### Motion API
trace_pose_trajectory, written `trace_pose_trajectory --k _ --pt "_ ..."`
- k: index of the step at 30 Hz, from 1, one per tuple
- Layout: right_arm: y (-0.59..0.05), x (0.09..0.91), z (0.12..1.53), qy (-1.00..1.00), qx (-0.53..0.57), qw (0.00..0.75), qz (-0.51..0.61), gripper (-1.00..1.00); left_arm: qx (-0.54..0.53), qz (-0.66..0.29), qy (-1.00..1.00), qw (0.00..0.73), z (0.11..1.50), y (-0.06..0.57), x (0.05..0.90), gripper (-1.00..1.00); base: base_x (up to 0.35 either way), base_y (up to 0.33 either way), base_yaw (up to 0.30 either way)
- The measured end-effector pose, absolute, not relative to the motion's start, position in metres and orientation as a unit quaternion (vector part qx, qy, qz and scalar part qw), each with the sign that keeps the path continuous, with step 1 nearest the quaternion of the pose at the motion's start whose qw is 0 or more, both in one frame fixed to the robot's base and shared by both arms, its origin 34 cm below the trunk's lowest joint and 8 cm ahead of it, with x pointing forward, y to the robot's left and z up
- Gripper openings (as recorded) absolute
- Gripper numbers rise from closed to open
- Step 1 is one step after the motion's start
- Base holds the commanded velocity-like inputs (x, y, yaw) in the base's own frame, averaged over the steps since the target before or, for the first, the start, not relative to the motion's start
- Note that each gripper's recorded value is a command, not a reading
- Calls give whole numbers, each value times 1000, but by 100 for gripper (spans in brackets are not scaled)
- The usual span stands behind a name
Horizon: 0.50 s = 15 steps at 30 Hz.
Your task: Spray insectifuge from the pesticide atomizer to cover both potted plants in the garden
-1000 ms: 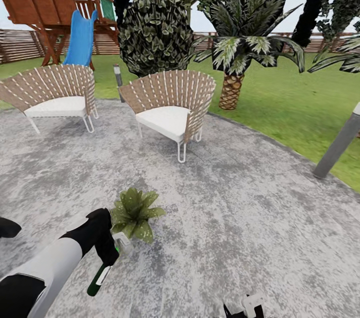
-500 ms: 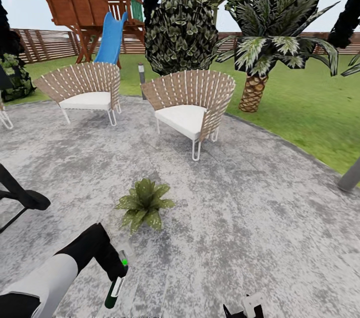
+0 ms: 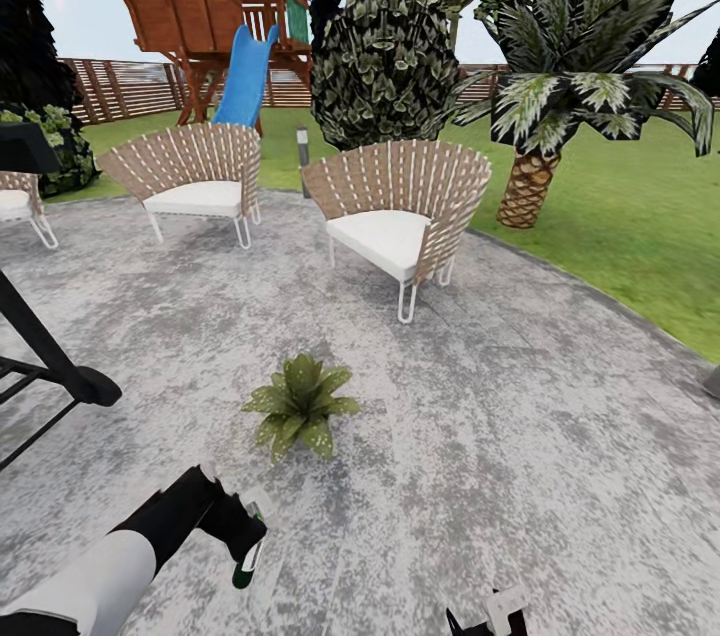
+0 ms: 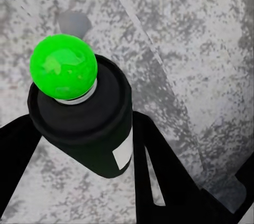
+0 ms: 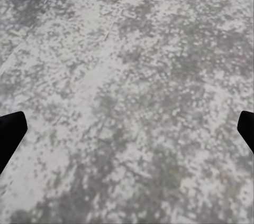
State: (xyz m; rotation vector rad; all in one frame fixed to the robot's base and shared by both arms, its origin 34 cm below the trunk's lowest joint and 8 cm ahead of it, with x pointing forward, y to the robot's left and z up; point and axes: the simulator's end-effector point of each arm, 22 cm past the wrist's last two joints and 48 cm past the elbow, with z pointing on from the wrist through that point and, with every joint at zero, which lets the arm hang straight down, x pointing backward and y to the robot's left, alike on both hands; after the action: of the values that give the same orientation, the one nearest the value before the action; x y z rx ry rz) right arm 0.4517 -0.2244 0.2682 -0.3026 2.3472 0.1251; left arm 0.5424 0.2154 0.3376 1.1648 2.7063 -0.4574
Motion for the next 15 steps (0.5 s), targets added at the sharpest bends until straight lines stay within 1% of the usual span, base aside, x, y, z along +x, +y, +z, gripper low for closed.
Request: trace_pose_trajectory --k 4,15 --pt "-225 452 268 918 -118 376 49 100 377 -164 907 91 341 209 547 -100 -216 0 0" --pt "-225 452 268 918 -118 376 49 100 364 -178 908 104 344 202 551 -100 -328 0 0"
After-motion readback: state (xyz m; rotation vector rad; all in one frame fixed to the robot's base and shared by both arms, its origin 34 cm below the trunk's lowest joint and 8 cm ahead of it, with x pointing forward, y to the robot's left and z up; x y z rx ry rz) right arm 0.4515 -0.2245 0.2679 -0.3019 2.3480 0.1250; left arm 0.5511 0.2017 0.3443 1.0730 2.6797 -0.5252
